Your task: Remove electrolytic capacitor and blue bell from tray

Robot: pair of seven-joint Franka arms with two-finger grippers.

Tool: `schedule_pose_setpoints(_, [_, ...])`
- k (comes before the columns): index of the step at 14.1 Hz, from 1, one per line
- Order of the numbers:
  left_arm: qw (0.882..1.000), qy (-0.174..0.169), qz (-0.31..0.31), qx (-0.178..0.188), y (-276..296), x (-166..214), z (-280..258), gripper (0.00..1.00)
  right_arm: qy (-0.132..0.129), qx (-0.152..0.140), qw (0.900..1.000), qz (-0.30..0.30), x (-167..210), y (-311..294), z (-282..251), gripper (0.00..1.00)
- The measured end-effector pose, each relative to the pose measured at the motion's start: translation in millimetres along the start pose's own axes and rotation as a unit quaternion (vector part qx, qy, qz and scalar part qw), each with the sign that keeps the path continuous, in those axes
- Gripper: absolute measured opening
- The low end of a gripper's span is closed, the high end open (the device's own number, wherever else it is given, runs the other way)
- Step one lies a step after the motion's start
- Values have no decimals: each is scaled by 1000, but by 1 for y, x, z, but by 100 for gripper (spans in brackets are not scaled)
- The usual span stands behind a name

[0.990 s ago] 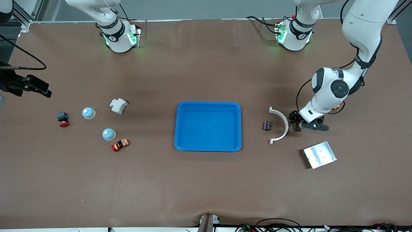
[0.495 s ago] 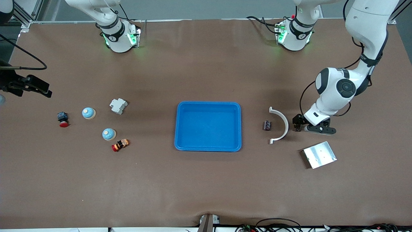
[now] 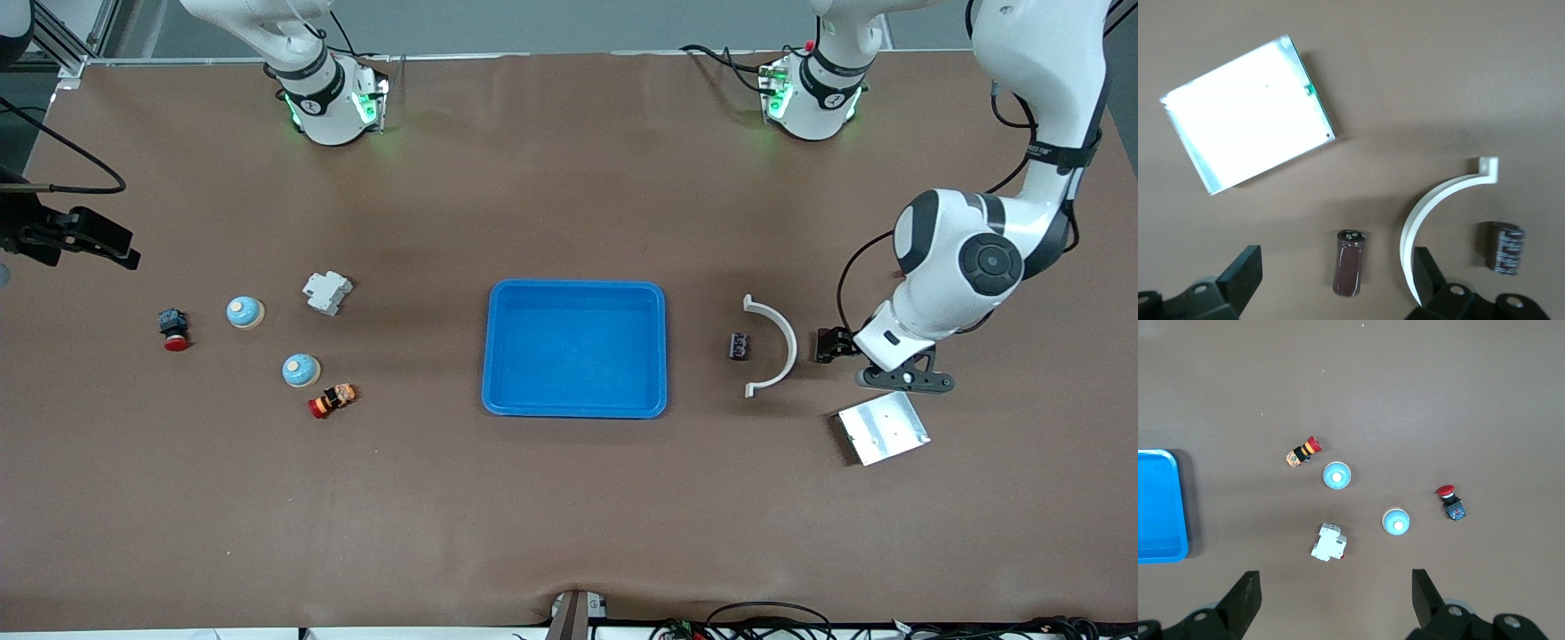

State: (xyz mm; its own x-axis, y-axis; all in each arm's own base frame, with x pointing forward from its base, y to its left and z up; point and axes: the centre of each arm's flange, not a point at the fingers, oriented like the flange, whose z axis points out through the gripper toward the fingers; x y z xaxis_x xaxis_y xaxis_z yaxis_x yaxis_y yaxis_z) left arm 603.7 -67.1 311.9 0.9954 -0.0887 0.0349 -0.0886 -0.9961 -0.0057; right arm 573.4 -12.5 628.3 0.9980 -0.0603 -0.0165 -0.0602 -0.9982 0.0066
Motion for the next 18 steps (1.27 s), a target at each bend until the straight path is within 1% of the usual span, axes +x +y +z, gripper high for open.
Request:
schedule_pose_setpoints(2, [1000, -6, -12, 3, 1, 10, -24, 100, 0, 0, 1000, 0, 0, 0, 0, 100])
schedule_pose_setpoints(5, [999, 2, -32, 0, 16, 17, -44, 100, 0, 2, 1000, 2, 0, 2, 0, 100])
schedule_pose_setpoints(7, [999, 12, -42, -3, 25, 21, -54, 100, -1, 2, 1000, 5, 0, 6, 0, 100])
schedule_pose_setpoints(12, [998, 47, -46, 0, 25, 25, -96, 100, -1, 2, 1000, 9, 0, 10, 1, 100])
schedule_pose_setpoints(15, [998, 42, -51, 3, 26, 18, -120, 100, -1, 2, 1000, 9, 0, 10, 1, 100])
schedule_pose_setpoints(18, [998, 36, -58, 3, 27, 4, -157, 100, -1, 2, 1000, 9, 0, 10, 1, 100])
